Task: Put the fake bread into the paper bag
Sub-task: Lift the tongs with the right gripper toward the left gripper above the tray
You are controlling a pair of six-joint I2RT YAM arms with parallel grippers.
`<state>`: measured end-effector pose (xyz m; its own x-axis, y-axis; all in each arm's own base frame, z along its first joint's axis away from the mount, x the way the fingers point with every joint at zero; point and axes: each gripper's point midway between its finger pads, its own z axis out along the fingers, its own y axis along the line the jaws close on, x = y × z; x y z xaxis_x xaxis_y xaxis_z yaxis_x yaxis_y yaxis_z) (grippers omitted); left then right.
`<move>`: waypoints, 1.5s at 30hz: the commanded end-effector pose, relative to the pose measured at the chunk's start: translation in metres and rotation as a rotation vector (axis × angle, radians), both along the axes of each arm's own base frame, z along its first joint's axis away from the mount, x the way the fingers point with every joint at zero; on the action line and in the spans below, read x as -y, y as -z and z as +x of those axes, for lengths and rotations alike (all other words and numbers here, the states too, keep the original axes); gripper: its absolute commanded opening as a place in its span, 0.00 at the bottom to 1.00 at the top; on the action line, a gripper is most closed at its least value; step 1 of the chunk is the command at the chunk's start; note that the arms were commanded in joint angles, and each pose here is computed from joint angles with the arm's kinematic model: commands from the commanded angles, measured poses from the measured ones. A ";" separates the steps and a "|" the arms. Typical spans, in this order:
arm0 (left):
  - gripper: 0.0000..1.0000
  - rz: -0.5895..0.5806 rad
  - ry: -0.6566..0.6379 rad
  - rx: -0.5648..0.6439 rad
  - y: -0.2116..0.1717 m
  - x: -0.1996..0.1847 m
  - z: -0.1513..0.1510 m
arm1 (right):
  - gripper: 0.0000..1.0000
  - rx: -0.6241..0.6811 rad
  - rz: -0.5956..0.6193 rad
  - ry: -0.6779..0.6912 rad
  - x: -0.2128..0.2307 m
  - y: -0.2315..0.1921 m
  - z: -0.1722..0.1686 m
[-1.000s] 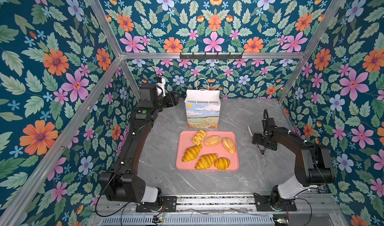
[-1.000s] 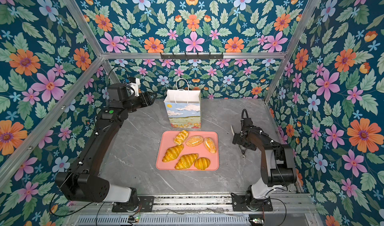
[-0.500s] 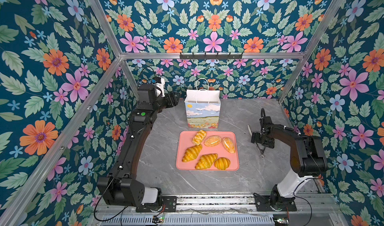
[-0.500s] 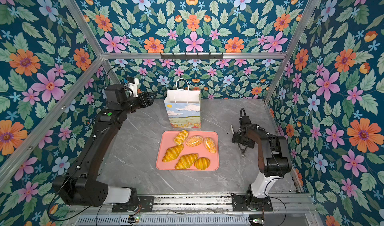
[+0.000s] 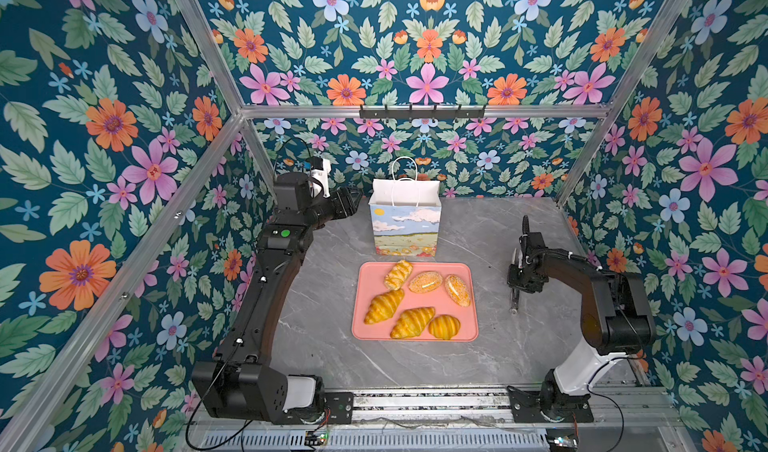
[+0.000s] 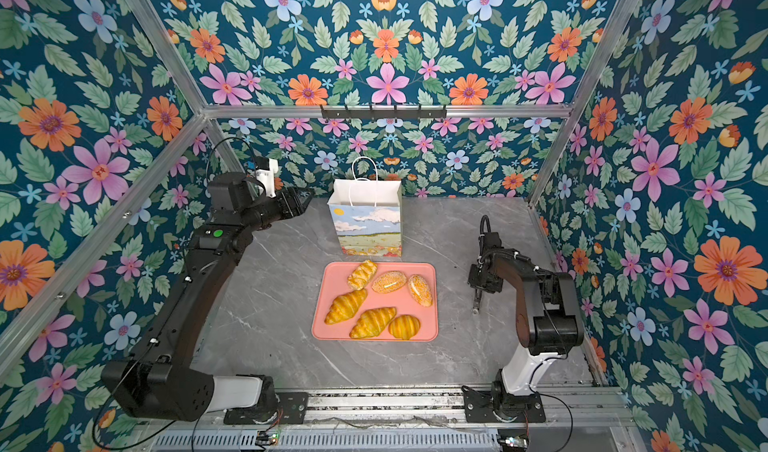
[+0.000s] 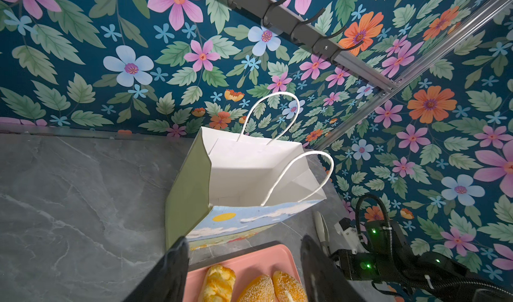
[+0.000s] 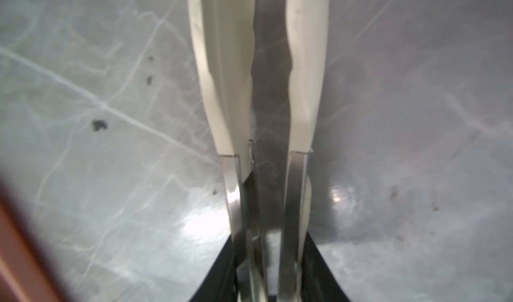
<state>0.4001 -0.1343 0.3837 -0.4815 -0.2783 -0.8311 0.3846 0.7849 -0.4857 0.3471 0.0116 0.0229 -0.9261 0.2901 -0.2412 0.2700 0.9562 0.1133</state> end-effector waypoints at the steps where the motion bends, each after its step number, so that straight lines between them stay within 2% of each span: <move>1: 0.65 -0.021 0.043 0.071 -0.018 0.009 -0.006 | 0.31 -0.004 0.053 -0.019 -0.010 -0.004 -0.002; 5: 0.66 -0.017 0.137 0.127 -0.027 0.030 -0.021 | 0.28 0.005 0.080 -0.040 -0.021 -0.014 -0.006; 10: 0.69 0.085 0.390 0.271 -0.038 0.096 -0.067 | 0.28 0.083 0.165 -0.118 -0.050 -0.054 -0.013; 13: 0.68 0.124 0.469 0.337 -0.037 0.119 -0.085 | 0.27 0.127 0.242 -0.162 -0.070 -0.079 -0.020; 21: 0.59 0.311 0.634 0.477 -0.002 0.165 -0.114 | 0.25 0.265 0.475 -0.310 -0.123 -0.157 -0.050; 22: 0.59 0.339 0.657 0.497 0.003 0.170 -0.118 | 0.28 0.275 0.504 -0.342 -0.131 -0.164 -0.057; 24: 0.59 0.395 0.709 0.542 0.014 0.178 -0.127 | 0.26 0.290 0.551 -0.436 -0.148 -0.177 -0.071; 27: 0.66 0.508 0.804 0.616 0.035 0.190 -0.144 | 0.26 0.293 0.625 -0.517 -0.168 -0.195 -0.089; 32: 0.70 0.710 0.841 0.700 0.059 0.200 -0.152 | 0.25 0.271 0.691 -0.581 -0.185 -0.207 -0.107; 40: 0.67 1.005 0.943 0.788 0.101 0.220 -0.162 | 0.25 0.157 0.723 -0.682 -0.210 -0.203 -0.130; 44: 0.64 1.097 0.967 0.805 0.115 0.225 -0.164 | 0.25 0.131 0.744 -0.706 -0.219 -0.200 -0.135; 45: 0.67 1.109 0.981 0.806 0.120 0.226 -0.165 | 0.25 0.126 0.752 -0.712 -0.221 -0.201 -0.136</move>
<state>0.2297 -0.3652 0.2709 0.4661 0.6520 -0.5980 0.8060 -0.0342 0.5910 0.2164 0.2264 0.2187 -0.9286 -0.1700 -0.3298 -0.3634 0.5965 0.7157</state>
